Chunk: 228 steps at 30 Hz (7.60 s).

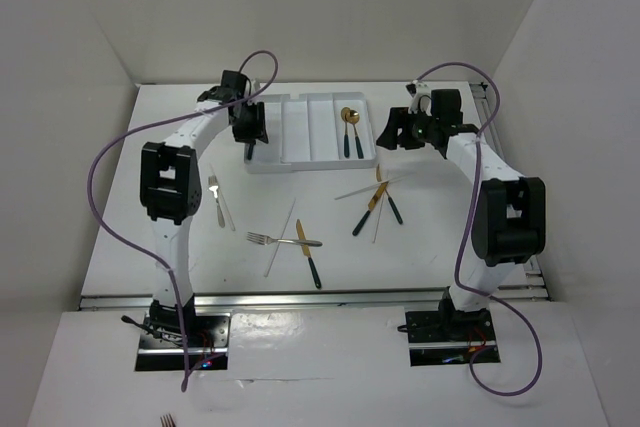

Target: Sort the eating utensils into containers

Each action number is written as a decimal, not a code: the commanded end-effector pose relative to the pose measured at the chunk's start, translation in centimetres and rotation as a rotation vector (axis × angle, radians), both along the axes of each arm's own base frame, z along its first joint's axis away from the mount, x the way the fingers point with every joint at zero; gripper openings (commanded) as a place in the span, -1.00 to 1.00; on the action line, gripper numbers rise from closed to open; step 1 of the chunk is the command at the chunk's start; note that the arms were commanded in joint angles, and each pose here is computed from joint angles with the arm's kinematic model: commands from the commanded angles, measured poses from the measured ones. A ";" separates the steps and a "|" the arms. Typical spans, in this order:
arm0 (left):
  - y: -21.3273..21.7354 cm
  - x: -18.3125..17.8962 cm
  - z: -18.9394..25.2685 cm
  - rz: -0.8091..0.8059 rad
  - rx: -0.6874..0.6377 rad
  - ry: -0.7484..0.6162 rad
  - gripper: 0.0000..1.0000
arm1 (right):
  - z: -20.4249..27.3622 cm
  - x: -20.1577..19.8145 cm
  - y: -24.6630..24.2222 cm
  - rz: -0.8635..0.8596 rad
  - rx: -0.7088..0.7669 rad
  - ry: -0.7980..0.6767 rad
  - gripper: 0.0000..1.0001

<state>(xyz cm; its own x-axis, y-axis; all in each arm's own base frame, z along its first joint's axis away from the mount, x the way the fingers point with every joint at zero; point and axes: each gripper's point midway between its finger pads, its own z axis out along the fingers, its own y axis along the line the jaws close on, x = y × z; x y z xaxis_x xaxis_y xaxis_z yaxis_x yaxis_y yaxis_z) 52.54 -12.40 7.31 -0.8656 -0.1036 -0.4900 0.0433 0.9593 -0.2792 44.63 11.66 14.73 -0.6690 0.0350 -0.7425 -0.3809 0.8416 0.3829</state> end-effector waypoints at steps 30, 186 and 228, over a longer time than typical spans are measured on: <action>-4.9 -30.8 2.5 -0.669 0.149 0.212 0.21 | 2.8 -6.5 1.3 0.191 -0.111 -0.184 0.48; -7.6 -22.1 16.1 -1.116 -0.334 -0.114 -1.00 | 10.7 -14.5 20.8 0.959 0.044 -0.518 0.80; 9.4 -17.8 24.9 0.158 0.208 -0.696 1.00 | 11.1 -9.7 24.4 0.713 0.402 -0.172 -1.00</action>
<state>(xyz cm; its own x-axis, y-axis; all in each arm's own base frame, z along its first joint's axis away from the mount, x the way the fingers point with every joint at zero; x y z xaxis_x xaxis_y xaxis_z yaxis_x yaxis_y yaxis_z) 33.48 -6.05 33.41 -0.2917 0.0295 -0.9560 0.2087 0.9774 -0.0335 30.22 34.74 21.60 -0.4064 -0.2616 -0.8755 -0.9134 0.1403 0.3821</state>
